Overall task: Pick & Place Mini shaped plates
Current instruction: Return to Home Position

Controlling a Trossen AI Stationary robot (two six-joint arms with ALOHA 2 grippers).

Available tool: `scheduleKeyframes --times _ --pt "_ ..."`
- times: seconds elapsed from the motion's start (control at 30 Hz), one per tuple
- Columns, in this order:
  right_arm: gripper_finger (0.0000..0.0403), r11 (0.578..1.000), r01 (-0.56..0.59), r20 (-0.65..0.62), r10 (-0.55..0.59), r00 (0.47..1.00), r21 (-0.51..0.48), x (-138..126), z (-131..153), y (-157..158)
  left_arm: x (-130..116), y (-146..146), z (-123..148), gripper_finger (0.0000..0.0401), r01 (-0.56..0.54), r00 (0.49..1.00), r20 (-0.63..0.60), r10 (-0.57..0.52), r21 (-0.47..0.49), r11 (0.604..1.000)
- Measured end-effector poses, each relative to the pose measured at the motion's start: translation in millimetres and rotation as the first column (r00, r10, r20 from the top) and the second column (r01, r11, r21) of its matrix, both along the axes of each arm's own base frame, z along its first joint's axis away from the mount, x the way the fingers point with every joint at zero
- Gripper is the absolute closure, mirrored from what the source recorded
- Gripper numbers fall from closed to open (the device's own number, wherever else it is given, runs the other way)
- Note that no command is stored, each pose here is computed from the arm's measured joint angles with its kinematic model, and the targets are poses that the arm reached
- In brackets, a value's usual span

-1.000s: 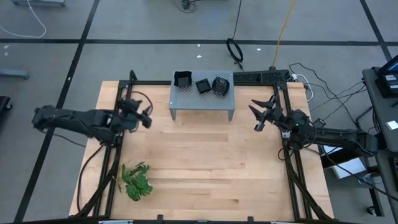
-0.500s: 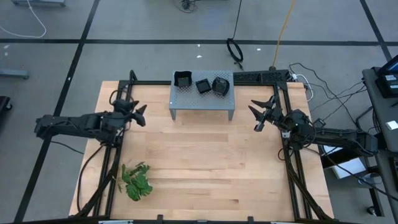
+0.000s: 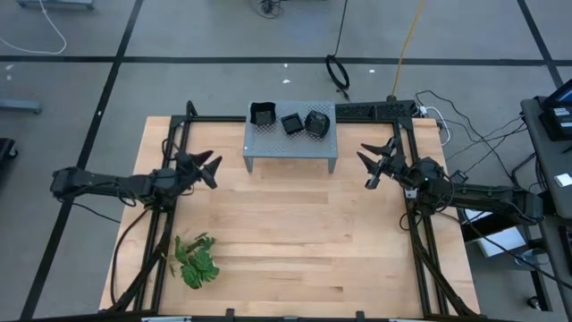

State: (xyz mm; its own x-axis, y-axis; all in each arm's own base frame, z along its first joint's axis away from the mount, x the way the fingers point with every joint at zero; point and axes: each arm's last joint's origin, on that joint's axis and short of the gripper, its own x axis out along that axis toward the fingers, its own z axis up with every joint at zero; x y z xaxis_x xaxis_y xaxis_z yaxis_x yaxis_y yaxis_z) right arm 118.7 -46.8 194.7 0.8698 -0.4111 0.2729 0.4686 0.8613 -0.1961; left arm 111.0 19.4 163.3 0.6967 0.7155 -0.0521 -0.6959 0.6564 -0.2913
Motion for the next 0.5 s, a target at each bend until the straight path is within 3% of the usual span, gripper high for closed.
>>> scheduleKeyframes --times 0.5 --pt "0.0289 1.0 -0.003 0.0 0.003 1.0 -0.001 0.0 0.0 0.1 -0.3 1.8 -0.2 0.0171 -0.013 0.999 -0.03 0.014 0.024 1.0"
